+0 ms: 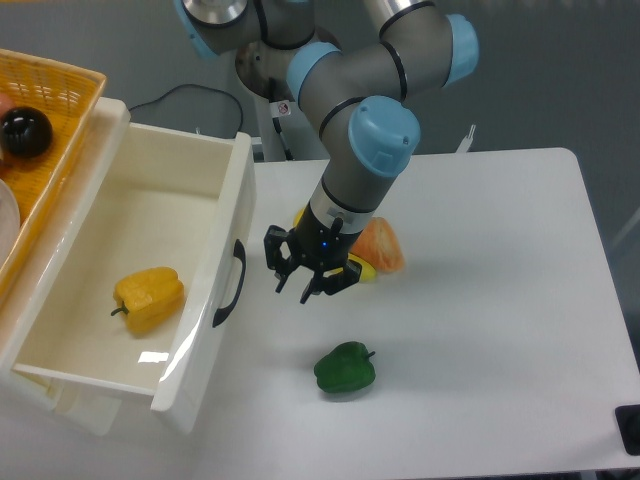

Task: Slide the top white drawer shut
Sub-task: 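Lower the gripper against the drawer front beside its black handle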

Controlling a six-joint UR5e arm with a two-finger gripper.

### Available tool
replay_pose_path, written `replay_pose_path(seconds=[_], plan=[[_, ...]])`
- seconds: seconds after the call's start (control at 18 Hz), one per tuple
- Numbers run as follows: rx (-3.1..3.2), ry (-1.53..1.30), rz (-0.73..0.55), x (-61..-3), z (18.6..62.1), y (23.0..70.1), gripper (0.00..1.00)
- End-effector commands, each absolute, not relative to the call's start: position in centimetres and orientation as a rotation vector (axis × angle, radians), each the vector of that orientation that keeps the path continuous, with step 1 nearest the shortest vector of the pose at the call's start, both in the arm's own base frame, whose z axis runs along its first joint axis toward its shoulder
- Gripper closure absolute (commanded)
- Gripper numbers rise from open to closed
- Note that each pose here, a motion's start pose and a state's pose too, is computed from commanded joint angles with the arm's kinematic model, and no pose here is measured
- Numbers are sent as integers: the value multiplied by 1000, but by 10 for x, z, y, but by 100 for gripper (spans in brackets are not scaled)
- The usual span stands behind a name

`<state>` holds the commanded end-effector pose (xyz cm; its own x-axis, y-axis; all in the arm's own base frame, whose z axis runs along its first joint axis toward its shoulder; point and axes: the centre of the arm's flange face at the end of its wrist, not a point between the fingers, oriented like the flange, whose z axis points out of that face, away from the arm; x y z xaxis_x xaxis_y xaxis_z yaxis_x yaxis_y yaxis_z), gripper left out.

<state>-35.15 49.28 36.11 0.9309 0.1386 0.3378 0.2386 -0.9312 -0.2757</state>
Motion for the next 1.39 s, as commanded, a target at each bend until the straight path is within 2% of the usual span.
replay_pose_path(seconds=[0.39, 1.39], plan=[[-2750, -316, -465, -358, 371, 493, 96], [-2738, -290, -609, -332, 359, 507, 98]])
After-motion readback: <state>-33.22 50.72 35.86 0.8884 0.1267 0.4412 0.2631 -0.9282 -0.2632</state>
